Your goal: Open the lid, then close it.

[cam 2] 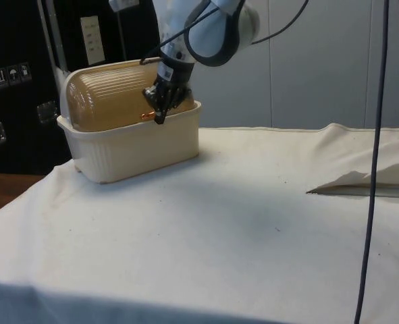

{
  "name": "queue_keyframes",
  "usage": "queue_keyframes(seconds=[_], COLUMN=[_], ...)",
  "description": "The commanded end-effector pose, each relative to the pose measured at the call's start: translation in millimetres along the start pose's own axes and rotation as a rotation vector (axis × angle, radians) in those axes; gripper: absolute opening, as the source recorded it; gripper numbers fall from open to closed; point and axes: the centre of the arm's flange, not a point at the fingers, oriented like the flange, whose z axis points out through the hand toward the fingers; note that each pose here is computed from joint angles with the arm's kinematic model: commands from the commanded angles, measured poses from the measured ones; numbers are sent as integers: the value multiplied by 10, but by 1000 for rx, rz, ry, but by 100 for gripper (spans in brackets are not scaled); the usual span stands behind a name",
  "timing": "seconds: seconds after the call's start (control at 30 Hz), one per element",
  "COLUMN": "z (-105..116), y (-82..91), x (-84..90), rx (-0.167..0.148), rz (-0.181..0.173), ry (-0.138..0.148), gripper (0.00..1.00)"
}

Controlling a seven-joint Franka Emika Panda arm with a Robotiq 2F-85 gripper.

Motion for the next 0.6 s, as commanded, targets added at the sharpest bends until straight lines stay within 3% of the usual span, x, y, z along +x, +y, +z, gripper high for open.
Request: queue_keyframes(seconds=[0.0, 0.03, 0.3, 0.33, 0.37, 0.57], z=[4, 52, 98, 55, 102, 77], y=[-7, 44, 10, -42, 6, 15], x=[14, 56, 135, 90, 142, 206], rx=[0, -17, -19, -2, -19, -20], rz=[2, 10, 33, 25, 36, 54], ry=[2, 11, 20, 12, 20, 30], gripper=[0, 0, 0, 0, 0, 0])
